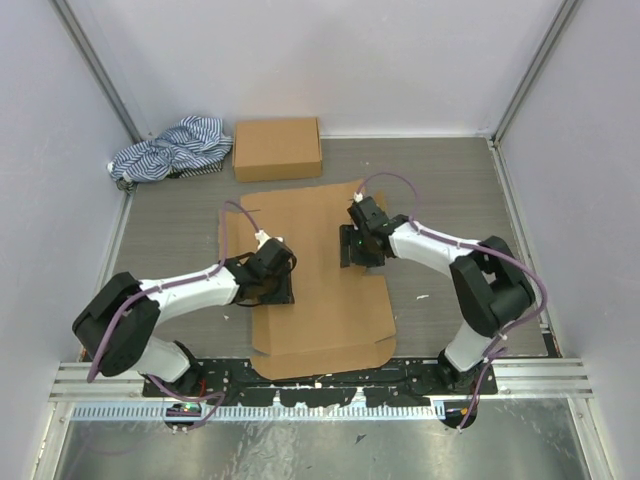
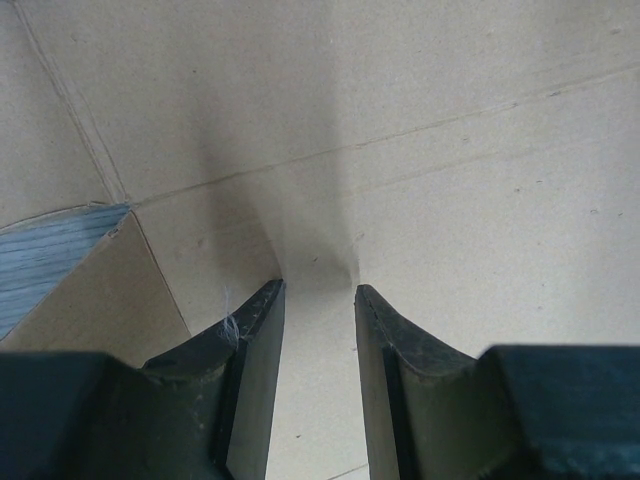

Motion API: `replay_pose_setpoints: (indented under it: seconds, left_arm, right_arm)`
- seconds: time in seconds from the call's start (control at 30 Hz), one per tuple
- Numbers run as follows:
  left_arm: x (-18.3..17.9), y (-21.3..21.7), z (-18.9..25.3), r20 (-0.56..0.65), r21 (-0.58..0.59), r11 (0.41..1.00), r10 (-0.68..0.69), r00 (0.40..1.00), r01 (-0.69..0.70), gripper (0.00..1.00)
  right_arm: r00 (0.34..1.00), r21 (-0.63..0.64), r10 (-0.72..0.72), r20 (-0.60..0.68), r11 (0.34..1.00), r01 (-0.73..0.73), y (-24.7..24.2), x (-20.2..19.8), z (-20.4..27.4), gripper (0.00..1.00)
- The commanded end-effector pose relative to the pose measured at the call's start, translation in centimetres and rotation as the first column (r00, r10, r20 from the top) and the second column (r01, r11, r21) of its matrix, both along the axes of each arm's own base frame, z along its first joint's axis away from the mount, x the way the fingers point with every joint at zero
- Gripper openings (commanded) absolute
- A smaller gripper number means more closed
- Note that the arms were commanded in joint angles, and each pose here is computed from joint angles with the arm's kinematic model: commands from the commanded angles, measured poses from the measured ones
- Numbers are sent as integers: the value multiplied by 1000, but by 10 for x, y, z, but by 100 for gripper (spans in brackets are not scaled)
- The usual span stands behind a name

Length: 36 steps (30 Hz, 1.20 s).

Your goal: Fold the paper box

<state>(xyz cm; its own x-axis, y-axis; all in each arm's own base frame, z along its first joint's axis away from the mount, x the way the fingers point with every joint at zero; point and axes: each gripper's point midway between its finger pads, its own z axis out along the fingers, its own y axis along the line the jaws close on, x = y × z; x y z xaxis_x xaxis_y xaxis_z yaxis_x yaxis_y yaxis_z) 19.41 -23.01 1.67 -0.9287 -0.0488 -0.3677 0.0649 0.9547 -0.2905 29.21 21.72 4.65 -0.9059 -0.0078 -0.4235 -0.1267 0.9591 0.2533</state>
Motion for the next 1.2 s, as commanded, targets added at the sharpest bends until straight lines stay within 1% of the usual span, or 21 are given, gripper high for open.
replay_pose_setpoints:
  seconds: [0.0,0.13,0.27,0.37,0.47,0.5,0.53,0.57,0.6,0.63,0.67,0.73,0.87,1.03,1.1,1.17]
  left_arm:
    - [-40,44,-33,-132,167,986,7,991,15,42]
    - [-40,48,-24,-114,166,986,16,993,3,43]
    - [-37,53,-10,-79,175,984,31,996,-17,43]
    - [-30,61,8,-26,195,980,50,998,-44,45]
    - [-22,71,35,38,198,977,76,996,-82,47]
    - [-19,74,43,57,195,976,88,994,-98,47]
    - [-16,78,50,71,192,975,100,992,-112,48]
    - [-13,82,56,83,185,975,113,990,-126,48]
    - [-11,84,62,94,178,975,119,988,-135,48]
    - [-9,88,66,101,175,974,129,986,-145,48]
    - [-7,92,70,106,175,972,137,985,-154,48]
    - [-4,98,74,112,175,970,153,982,-171,48]
    - [-7,108,70,77,202,964,162,984,-175,49]
    - [-4,118,55,39,250,948,195,980,-198,50]
    - [1,127,51,45,271,935,224,974,-227,54]
    - [14,130,49,67,235,935,256,964,-265,59]
  right_arm:
    - [1000,-41,-8,23,999,9,10,11,-7,66]
    - [1000,-110,-6,21,994,8,13,10,-19,65]
    - [999,-171,-44,25,984,48,6,9,-25,64]
    - [996,-210,-74,49,974,82,-3,9,-24,63]
    - [993,-232,-94,73,967,109,-10,8,-23,62]
    - [992,-236,-98,82,965,115,-12,9,-22,60]
    - [991,-234,-99,88,965,118,-13,8,-23,56]
    - [991,-226,-95,93,967,114,-12,8,-23,49]
    - [992,-214,-85,95,971,104,-10,8,-23,36]
    - [992,-208,-82,95,973,100,-9,8,-23,28]
    - [992,-206,-82,98,973,100,-9,9,-23,23]
    - [991,-212,-83,105,972,104,-11,9,-22,16]
    - [985,-251,-111,135,958,142,-24,10,-18,13]
    - [980,-249,-132,146,954,166,-32,3,-15,13]
    - [980,-243,-135,146,955,168,-34,-1,-15,13]
    - [980,-231,-136,144,958,167,-35,-4,-15,13]
